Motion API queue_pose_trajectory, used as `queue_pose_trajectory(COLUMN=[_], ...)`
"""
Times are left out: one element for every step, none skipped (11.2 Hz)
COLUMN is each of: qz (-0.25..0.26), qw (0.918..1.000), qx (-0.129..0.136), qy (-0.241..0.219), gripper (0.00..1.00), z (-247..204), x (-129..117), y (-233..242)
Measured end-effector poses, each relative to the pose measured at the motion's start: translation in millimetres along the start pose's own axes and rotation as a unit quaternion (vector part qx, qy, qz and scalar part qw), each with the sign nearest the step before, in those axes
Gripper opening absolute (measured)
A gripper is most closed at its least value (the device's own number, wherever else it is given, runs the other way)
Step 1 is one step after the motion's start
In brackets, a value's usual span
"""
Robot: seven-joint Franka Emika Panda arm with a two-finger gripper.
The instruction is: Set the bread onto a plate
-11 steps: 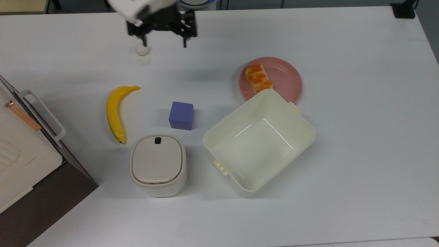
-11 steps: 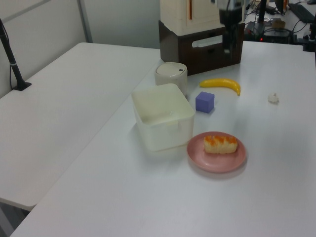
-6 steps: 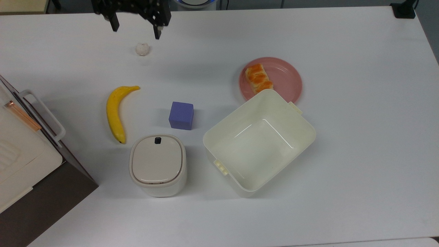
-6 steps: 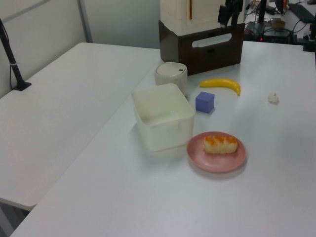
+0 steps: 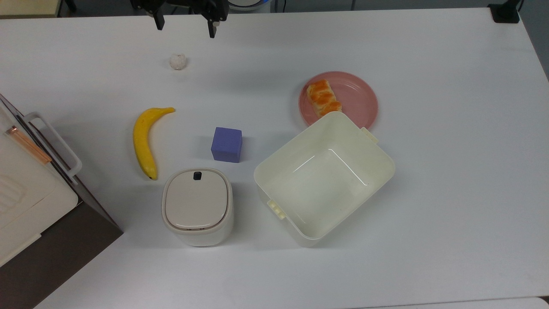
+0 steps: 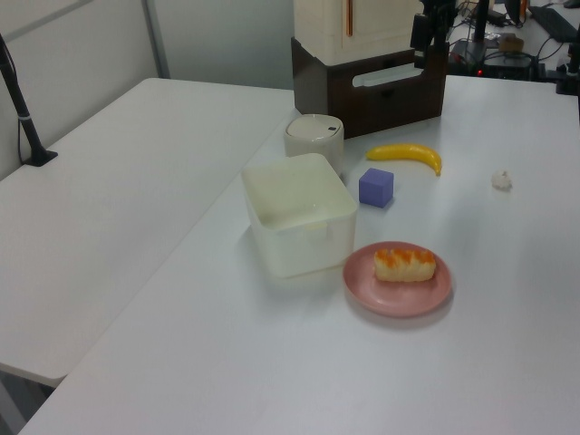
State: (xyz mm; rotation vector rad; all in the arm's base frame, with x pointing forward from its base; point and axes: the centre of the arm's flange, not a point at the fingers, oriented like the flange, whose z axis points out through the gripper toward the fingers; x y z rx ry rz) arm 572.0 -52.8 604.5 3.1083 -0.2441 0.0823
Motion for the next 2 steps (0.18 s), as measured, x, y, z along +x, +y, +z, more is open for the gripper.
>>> queue_pose_trajectory(qz=[0.0, 0.0], qw=[1.0, 1.0], qx=[0.0, 0.0], qy=[-0.001, -0.001], gripper=[1.0, 1.0], z=[0.2, 0.4], x=[-2.0, -2.7], y=[-0.3, -0.2])
